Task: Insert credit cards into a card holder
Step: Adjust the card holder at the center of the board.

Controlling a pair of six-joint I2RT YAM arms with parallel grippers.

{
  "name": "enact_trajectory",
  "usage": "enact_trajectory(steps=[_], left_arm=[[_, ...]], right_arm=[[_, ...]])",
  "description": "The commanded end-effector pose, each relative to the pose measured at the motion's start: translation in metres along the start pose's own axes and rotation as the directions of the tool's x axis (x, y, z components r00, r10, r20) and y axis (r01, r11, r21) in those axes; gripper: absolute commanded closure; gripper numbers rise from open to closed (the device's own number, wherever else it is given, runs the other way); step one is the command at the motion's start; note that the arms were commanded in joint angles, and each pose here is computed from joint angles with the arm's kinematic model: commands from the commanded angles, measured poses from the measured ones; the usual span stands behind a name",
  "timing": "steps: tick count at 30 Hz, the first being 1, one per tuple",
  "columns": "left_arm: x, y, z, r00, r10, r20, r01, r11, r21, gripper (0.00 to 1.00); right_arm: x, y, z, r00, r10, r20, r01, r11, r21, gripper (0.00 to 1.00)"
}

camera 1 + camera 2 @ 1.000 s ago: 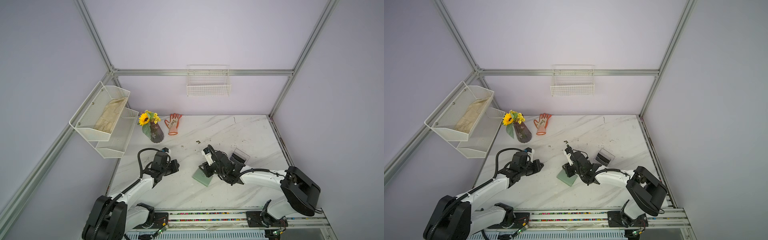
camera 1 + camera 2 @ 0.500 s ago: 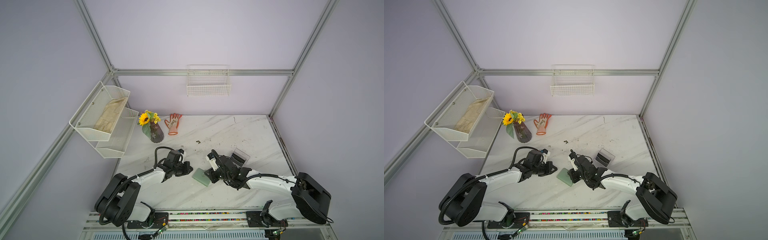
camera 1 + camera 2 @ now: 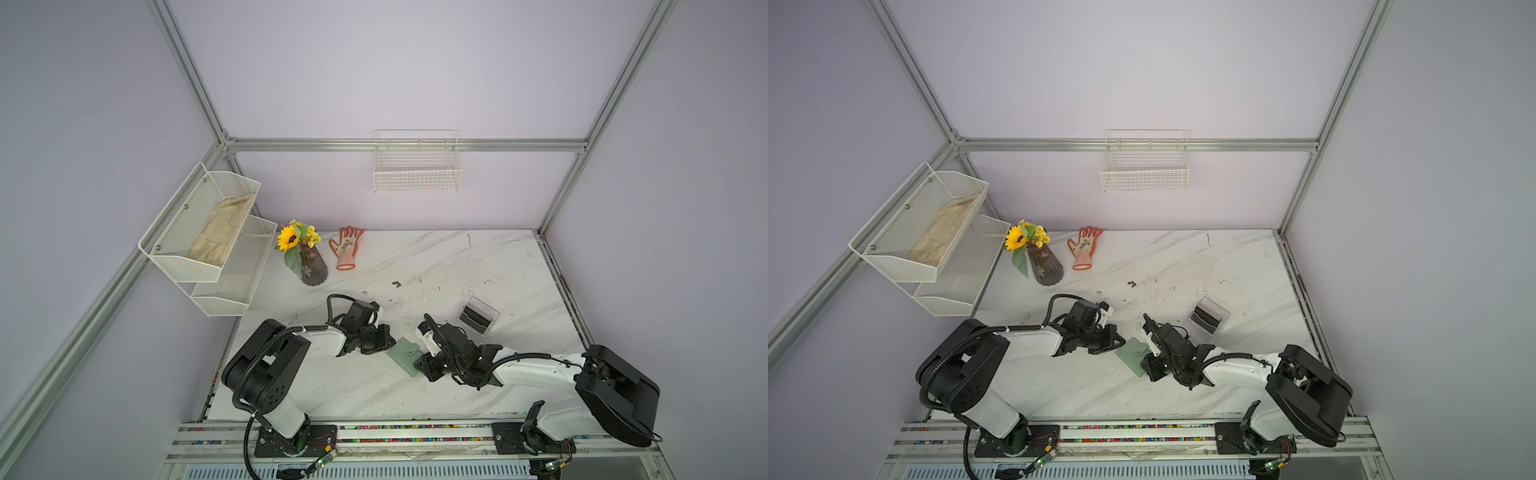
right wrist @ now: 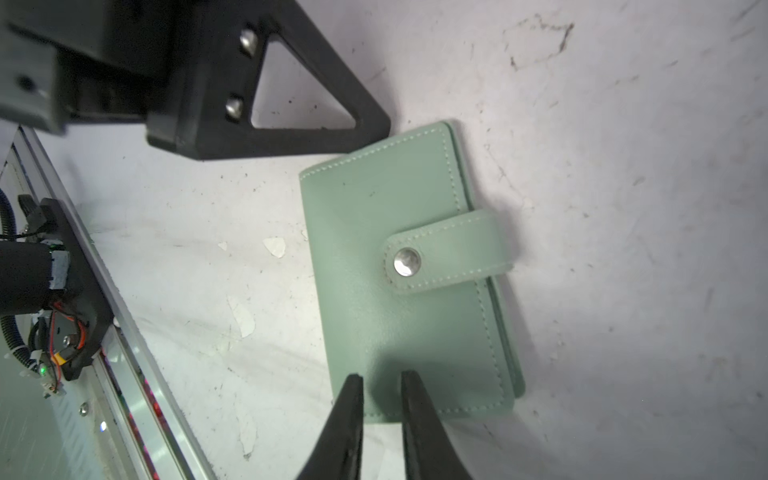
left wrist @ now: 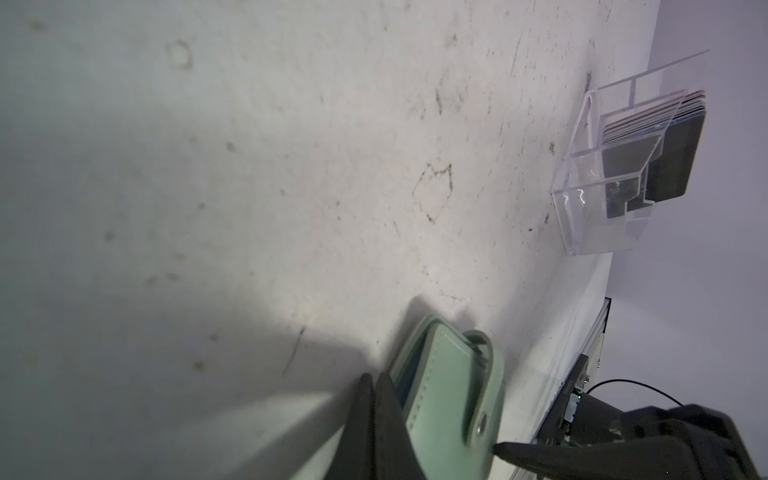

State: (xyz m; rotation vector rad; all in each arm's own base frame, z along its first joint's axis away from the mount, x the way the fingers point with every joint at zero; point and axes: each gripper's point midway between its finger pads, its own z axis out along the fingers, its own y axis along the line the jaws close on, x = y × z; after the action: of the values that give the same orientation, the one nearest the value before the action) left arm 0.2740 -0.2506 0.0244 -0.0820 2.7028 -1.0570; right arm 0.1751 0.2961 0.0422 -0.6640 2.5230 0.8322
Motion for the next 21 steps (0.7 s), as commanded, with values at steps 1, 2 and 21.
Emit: enact_trajectory(steps=[1, 2, 21], left_arm=[[-0.028, -0.028, 0.005, 0.998, 0.038, 0.041, -0.04, 0.997, 0.059, 1.0], [-0.031, -0.028, 0.008, 0.998, 0.039, 0.043, -0.042, 0.998, 0.055, 1.0], [-0.115, -0.078, -0.049, 0.945, 0.261, 0.199, -0.247, 0.965, -0.092, 1.0]], right_arm=[[0.009, 0.002, 0.008, 0.999, 0.033, -0.027, -0.034, 0.999, -0.018, 0.79], [0.012, 0.001, 0.011, 0.999, 0.038, -0.033, -0.039, 0.999, -0.019, 0.79], [0.009, -0.005, 0.046, 0.978, 0.199, -0.055, -0.199, 0.98, 0.006, 0.78]])
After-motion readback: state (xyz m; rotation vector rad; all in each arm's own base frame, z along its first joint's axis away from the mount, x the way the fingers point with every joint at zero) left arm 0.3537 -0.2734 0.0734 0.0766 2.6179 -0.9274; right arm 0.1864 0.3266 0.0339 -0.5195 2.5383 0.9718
